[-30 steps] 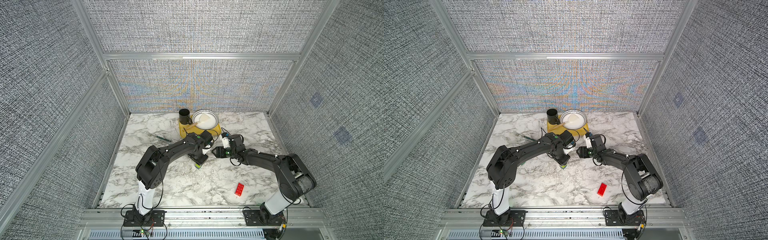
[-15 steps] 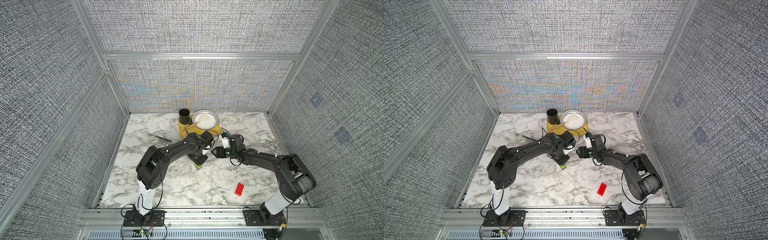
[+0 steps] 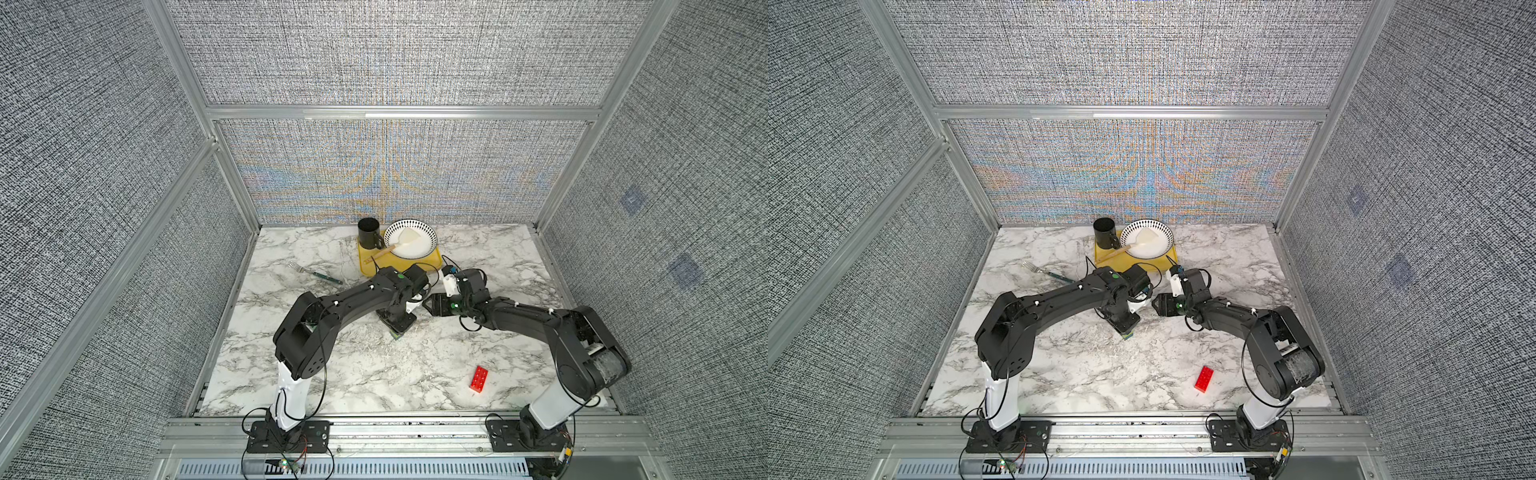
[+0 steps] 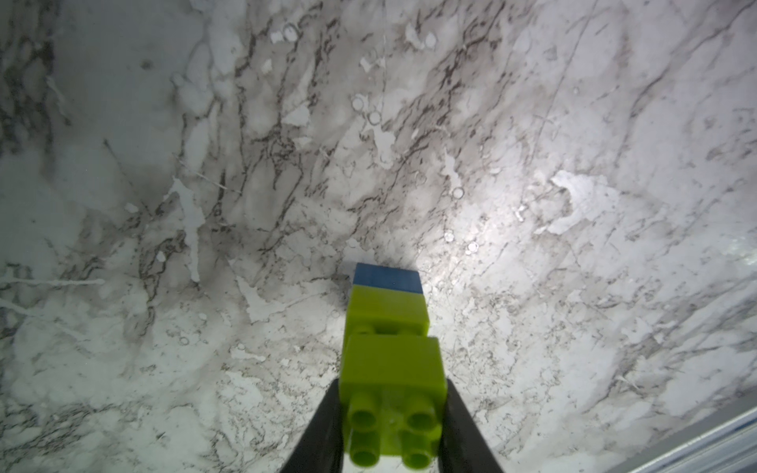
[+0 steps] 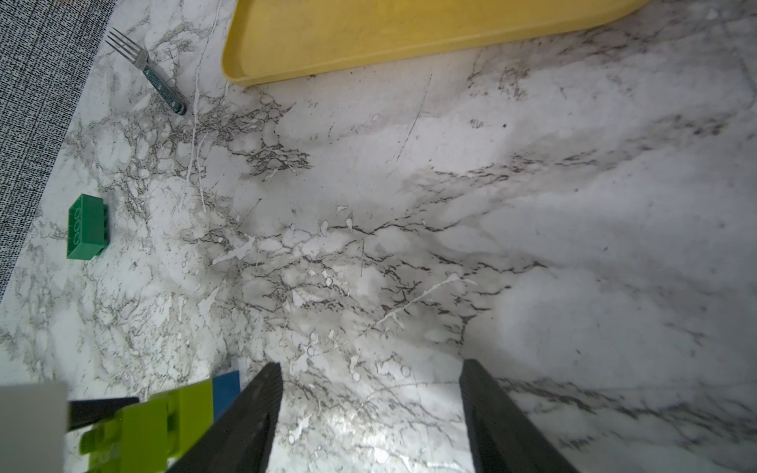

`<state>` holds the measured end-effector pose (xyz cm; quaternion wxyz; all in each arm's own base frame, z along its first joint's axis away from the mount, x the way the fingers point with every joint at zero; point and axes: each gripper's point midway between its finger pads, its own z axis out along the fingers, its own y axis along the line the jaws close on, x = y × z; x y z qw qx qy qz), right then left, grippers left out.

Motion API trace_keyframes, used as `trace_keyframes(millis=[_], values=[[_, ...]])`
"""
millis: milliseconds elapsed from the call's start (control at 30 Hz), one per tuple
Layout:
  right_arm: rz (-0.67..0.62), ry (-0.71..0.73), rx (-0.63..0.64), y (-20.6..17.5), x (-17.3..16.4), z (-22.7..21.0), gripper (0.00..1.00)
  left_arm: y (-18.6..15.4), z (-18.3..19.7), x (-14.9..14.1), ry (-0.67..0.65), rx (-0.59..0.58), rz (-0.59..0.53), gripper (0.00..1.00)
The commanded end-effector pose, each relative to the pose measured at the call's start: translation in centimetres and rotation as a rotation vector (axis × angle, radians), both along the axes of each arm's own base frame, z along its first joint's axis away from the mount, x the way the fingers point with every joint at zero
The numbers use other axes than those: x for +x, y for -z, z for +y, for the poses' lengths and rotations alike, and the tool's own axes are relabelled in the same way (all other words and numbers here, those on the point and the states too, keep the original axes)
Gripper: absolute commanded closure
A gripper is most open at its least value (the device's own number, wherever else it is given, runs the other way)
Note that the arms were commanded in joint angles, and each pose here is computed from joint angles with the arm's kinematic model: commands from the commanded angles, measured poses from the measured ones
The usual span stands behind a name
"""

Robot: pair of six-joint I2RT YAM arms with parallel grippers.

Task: Assemble an ice cream with lego
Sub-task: Assemble the lego brick with the lego brick.

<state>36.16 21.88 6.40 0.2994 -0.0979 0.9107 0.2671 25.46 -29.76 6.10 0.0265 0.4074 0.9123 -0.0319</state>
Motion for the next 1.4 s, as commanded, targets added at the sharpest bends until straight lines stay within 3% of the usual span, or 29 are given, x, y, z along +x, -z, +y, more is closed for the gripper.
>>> trace_keyframes(millis=[0, 500, 1033, 1200, 1367], values=[[-0.009, -0.009, 0.01, -0.3, 0.2, 0.3, 0.3, 0.3, 0.7, -0.2, 0.033, 0.03, 0.002, 0.98], [-0.003, -0.021, 0.018, -0.2, 0.1, 0.6, 0.29, 2.7, 0.1, -0.8, 0.053, 0.047, 0.069, 0.98], [0.029, -0.042, 0.069, -0.1, -0.2, 1.0, 0.29, 5.0, 0.2, -1.7, 0.069, 0.158, 0.128, 0.97], [0.028, -0.039, 0.085, -0.2, -0.2, 0.9, 0.29, 5.1, 0.3, -1.8, 0.067, 0.159, 0.125, 0.89], [0.022, -0.038, 0.093, -0.4, -0.2, 0.9, 0.28, 3.7, -0.5, -1.1, 0.056, 0.118, 0.087, 0.68]])
